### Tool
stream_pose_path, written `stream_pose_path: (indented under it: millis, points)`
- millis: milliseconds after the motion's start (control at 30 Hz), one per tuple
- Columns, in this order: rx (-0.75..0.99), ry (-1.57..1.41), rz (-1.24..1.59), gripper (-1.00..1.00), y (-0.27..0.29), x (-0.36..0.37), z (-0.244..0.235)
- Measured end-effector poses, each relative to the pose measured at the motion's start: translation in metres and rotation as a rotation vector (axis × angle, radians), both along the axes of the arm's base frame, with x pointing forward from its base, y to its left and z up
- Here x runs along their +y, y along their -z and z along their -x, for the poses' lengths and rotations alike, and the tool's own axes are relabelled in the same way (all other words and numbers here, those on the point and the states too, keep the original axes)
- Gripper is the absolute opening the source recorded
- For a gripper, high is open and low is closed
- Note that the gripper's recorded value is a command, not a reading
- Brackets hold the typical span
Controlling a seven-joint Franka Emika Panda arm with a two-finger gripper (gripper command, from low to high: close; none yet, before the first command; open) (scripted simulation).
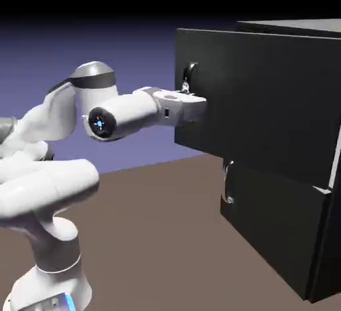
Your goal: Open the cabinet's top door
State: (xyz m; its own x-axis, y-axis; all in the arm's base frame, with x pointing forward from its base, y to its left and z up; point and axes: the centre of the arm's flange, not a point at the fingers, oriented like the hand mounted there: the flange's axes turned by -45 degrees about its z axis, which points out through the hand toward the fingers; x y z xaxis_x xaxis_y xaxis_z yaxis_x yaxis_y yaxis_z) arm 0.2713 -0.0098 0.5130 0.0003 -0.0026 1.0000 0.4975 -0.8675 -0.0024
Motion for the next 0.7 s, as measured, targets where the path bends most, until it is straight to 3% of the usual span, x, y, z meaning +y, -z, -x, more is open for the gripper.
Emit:
stream_pose_path:
  millis: [700]
  points:
    - [-0.001,-0.323,0.002,-1.00,0.000,-0.112,0.064]
